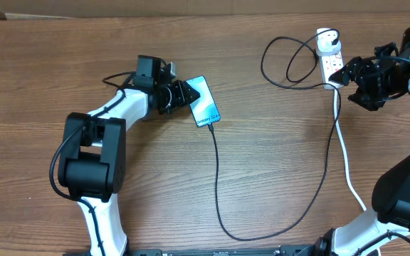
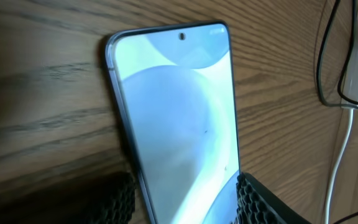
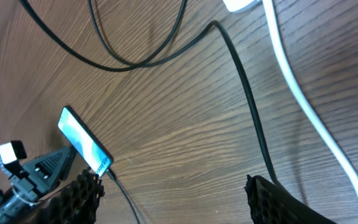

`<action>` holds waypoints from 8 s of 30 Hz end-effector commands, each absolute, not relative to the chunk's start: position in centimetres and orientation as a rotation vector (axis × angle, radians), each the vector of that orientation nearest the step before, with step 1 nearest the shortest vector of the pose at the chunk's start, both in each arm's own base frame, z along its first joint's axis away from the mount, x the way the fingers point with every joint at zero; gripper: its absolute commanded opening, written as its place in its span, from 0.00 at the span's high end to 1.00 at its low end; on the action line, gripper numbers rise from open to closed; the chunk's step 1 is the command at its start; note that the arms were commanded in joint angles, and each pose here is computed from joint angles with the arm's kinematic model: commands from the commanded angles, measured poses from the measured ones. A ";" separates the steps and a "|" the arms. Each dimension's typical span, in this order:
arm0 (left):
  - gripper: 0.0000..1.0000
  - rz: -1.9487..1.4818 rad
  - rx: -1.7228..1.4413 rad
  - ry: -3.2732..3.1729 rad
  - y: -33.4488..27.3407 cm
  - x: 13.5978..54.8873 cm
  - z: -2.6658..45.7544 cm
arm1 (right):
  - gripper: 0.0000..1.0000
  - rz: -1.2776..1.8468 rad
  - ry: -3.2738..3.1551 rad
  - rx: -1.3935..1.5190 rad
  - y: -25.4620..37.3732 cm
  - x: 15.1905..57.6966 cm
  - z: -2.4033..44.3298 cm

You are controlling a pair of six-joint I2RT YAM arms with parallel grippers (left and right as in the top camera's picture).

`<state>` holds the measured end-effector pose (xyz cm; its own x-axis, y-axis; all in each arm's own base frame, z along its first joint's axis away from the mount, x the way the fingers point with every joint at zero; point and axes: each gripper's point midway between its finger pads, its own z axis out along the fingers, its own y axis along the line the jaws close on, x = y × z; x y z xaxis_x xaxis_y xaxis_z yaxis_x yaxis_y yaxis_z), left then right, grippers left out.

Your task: Plug charger to phone and switch on socket

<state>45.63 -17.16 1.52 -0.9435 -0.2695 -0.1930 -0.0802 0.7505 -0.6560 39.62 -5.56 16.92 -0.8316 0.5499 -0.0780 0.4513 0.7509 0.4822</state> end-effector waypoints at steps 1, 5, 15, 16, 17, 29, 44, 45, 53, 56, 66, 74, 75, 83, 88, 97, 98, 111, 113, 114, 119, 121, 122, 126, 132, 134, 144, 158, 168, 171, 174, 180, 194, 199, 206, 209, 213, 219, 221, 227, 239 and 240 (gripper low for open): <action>0.50 -0.895 -0.268 2.687 -15.1 45.8 1.0 | 0.25 0.617 2.691 0.767 -6.3 40.1 18.4; 0.50 -0.865 -0.280 2.701 -14.2 45.7 0.7 | 0.25 0.567 2.697 0.775 -6.9 40.1 18.2; 0.52 -0.720 -0.266 2.627 -12.5 46.5 4.9 | 0.75 0.340 2.599 0.755 -10.1 42.1 20.2; 0.53 -0.706 -0.255 2.608 -12.3 46.6 5.8 | 0.79 0.312 2.579 0.750 -10.5 42.5 20.5; 0.53 -0.693 -0.246 2.587 -12.2 46.7 6.9 | 0.85 0.296 2.559 0.743 -10.9 42.9 20.9; 0.57 -0.512 -0.276 2.509 -9.7 45.8 12.7 | 0.97 0.278 2.414 0.693 -13.0 49.7 19.7; 0.63 -0.506 -0.275 2.577 -10.2 44.3 11.7 | 0.96 0.277 2.417 0.677 -13.4 54.6 12.8; 0.63 -0.506 -0.276 2.579 -10.2 44.3 11.7 | 0.96 0.277 2.420 0.677 -13.4 54.6 12.6; 0.63 -0.514 -0.274 2.586 -10.3 44.2 11.6 | 0.96 0.286 2.460 0.691 -13.4 55.4 8.6; 0.63 -0.514 -0.275 2.589 -10.3 44.1 11.6 | 0.96 0.289 2.472 0.695 -13.4 55.7 7.0; 0.63 -0.512 -0.277 2.596 -10.3 43.9 11.5 | 0.96 0.288 2.440 0.688 -13.7 56.8 6.0; 0.63 -0.511 -0.278 2.600 -10.3 43.9 11.4 | 0.96 0.291 2.403 0.650 -13.1 58.1 6.3; 0.63 -0.511 -0.278 2.600 -10.3 43.9 11.4 | 0.96 0.292 2.403 0.644 -12.9 58.2 6.3; 0.63 -0.510 -0.280 2.604 -10.2 43.8 11.4 | 0.96 0.299 2.417 0.621 -11.7 58.6 5.5; 0.62 -0.509 -0.279 2.604 -10.2 43.8 11.4 | 0.96 0.285 2.425 0.636 -12.1 58.3 5.3; 0.62 -0.510 -0.280 2.604 -10.2 43.8 11.4 | 0.96 0.252 2.437 0.675 -13.4 57.6 5.0; 0.61 -0.510 -0.279 2.604 -10.2 43.8 11.4 | 0.96 0.252 2.437 0.675 -13.4 57.6 5.0; 0.60 -0.509 -0.279 2.604 -10.2 43.8 11.4 | 0.84 0.247 2.444 0.661 -13.4 57.5 4.9; 0.60 -0.510 -0.280 2.604 -10.2 43.8 11.4 | 0.84 0.245 2.446 0.651 -13.4 57.5 4.9; 0.59 -0.510 -0.280 2.603 -10.2 43.8 11.4 | 0.83 0.243 2.449 0.643 -13.4 57.5 4.9; 0.58 -0.509 -0.279 2.604 -10.2 43.8 11.4 | 0.68 0.255 2.485 0.519 -12.6 57.3 4.8; 0.58 -0.509 -0.279 2.603 -10.2 43.8 11.4 | 0.56 0.248 2.505 0.456 -12.5 57.1 4.6; 0.57 -0.509 -0.279 2.603 -10.2 43.8 11.4 | 0.51 0.244 2.512 0.444 -12.4 56.9 4.6; 0.57 -0.510 -0.279 2.603 -10.2 43.8 11.4 | 0.50 0.267 2.533 0.348 -11.7 56.7 4.5; 0.57 -0.509 -0.279 2.603 -10.2 43.8 11.4 | 0.51 0.246 2.525 0.196 -11.2 57.1 4.7; 0.56 -0.509 -0.279 2.603 -10.2 43.8 11.4 | 0.51 0.236 2.519 0.164 -11.1 57.3 4.8; 0.56 -0.510 -0.280 2.603 -10.2 43.8 11.4 | 0.51 0.305 2.484 0.126 -10.0 57.8 5.4; 0.56 -0.510 -0.281 2.603 -10.2 43.8 11.4 | 0.49 0.243 2.491 0.132 -10.3 58.0 5.2; 0.55 -0.510 -0.280 2.603 -10.2 43.8 11.4 | 0.47 0.207 2.499 0.145 -10.8 57.9 5.0; 0.55 -0.510 -0.281 2.603 -10.2 43.8 11.4 | 0.46 0.207 2.498 0.145 -10.8 58.0 5.0; 0.55 -0.510 -0.281 2.603 -10.2 43.8 11.4 | 0.45 0.207 2.499 0.145 -10.8 58.0 4.9; 0.55 -0.510 -0.281 2.603 -10.2 43.8 11.4 | 0.46 0.215 2.519 0.150 -10.8 57.8 3.9; 0.55 -0.510 -0.281 2.603 -10.2 43.8 11.4 | 0.47 0.216 2.493 0.139 -10.7 58.3 4.2; 0.55 -0.510 -0.280 2.603 -10.2 43.8 11.4 | 0.47 0.213 2.481 0.137 -10.8 58.6 4.3; 0.54 -0.510 -0.280 2.603 -10.2 43.8 11.4 | 0.46 0.207 2.465 0.132 -10.9 58.9 4.6; 0.53 -0.510 -0.280 2.603 -10.2 43.8 11.4 | 0.46 0.205 2.457 0.131 -10.9 59.0 4.7; 0.53 -0.510 -0.281 2.603 -10.2 43.8 11.4 | 0.46 0.204 2.455 0.131 -10.9 59.1 4.8; 0.53 -0.510 -0.281 2.603 -10.2 43.8 11.4 | 0.75 0.204 2.457 0.135 -11.1 58.9 5.2; 0.53 -0.510 -0.281 2.603 -10.2 43.8 11.4 | 0.80 0.201 2.456 0.142 -11.4 58.7 5.7; 0.52 -0.511 -0.284 2.604 -10.2 43.8 11.4 | 0.72 0.184 2.445 0.178 -13.0 57.7 8.1; 0.52 -0.511 -0.285 2.606 -10.2 43.7 11.3 | 0.58 0.157 2.404 0.277 -15.9 57.3 9.6; 0.52 -0.510 -0.285 2.606 -10.2 43.7 11.4 | 0.62 0.157 2.391 0.297 -16.0 57.5 9.8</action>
<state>43.81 -9.99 10.96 -0.8714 -0.3026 -0.3860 -0.1313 0.9022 -0.4109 56.23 -15.89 5.55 -0.7824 0.2420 -0.5738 0.1581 0.9684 0.1929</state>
